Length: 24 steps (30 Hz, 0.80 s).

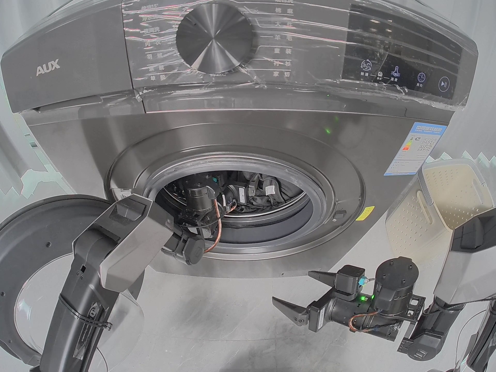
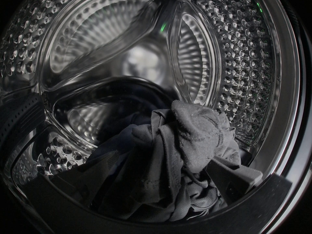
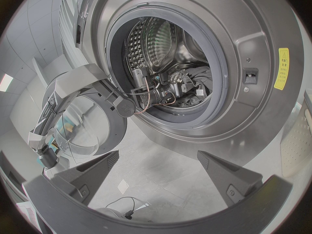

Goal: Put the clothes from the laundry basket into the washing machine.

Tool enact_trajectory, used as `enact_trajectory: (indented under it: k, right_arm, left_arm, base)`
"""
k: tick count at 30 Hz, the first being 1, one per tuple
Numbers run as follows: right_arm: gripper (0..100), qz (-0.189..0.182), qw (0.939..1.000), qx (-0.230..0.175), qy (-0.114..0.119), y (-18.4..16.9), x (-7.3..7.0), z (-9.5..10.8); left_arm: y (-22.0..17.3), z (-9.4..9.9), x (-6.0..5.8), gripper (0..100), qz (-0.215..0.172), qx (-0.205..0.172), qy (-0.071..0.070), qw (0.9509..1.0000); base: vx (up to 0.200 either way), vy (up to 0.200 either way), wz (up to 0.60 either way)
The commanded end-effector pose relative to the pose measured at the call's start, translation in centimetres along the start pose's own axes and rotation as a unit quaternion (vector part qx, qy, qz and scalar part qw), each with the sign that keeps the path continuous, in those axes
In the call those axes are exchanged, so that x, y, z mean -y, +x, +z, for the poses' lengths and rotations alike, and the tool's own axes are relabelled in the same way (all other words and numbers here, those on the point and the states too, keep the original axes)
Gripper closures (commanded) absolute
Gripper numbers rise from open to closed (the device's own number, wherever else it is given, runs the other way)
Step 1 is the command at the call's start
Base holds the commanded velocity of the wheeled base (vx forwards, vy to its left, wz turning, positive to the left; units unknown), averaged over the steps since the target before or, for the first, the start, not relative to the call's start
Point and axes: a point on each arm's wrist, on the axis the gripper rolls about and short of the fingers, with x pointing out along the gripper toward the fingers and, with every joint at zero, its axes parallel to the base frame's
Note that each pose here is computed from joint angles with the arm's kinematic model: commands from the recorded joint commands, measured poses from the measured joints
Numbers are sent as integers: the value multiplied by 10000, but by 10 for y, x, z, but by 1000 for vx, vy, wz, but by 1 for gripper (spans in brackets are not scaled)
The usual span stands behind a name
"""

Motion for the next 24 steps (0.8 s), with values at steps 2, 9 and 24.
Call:
enact_trajectory:
  k: [2,9,24]
  right_arm:
    - [0,1,10000,-4,-3,0,0,0]
    - [0,1,10000,-4,5,0,0,0]
    - [0,-55,9997,225,24,-10,4,12]
  left_arm:
    - [-22,17,3,0,-50,-128,-14,9999]
    - [-58,23,8,0,-282,-441,57,9986]
    - [-157,43,69,0,-1353,-773,-56,9878]
  base:
    - [0,0,0]
    - [0,0,0]
    - [0,0,0]
